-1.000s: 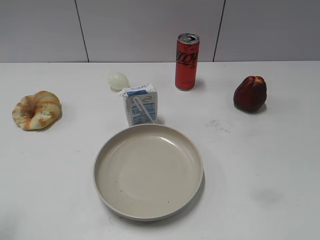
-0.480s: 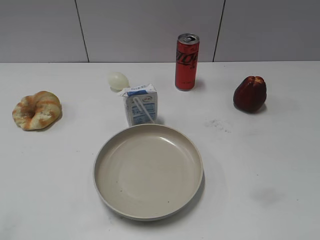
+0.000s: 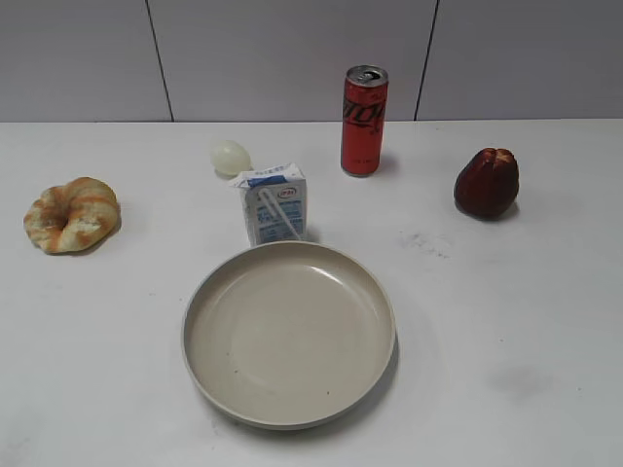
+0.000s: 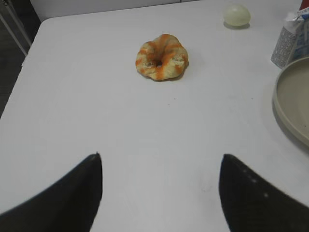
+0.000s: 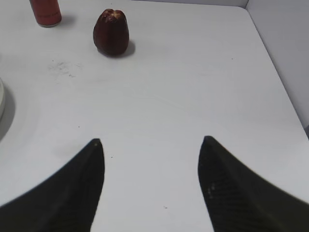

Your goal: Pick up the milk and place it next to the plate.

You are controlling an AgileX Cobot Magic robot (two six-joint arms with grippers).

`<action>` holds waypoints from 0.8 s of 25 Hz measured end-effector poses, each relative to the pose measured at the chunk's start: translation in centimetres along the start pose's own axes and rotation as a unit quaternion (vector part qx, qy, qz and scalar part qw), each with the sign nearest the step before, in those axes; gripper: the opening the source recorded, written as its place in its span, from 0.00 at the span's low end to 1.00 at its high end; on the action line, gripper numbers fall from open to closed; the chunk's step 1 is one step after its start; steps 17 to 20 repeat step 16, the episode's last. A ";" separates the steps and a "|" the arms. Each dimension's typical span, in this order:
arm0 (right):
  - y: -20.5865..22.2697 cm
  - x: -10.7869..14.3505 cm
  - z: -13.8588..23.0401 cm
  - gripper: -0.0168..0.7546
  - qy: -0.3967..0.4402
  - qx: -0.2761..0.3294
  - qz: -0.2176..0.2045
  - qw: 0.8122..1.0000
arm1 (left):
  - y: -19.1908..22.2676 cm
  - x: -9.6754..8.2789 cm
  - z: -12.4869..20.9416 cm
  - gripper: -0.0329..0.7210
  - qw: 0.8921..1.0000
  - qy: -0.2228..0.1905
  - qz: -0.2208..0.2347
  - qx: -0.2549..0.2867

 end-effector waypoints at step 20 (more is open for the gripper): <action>0.0 0.0 0.0 0.63 0.000 0.000 0.000 1.000 | 0.0 0.0 0.0 0.80 1.000 -0.002 0.000 0.000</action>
Point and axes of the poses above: a point on each arm's last joint axis where the gripper is mounted, y pointing out along that axis toward the gripper, x along the wrist's bending axis when the last joint is at zero, z = x × y, the point moved 9 cm from there along y, pointing out along that axis toward the gripper, and after that the axes turned 7 degrees about -y, right-handed, at the moved point
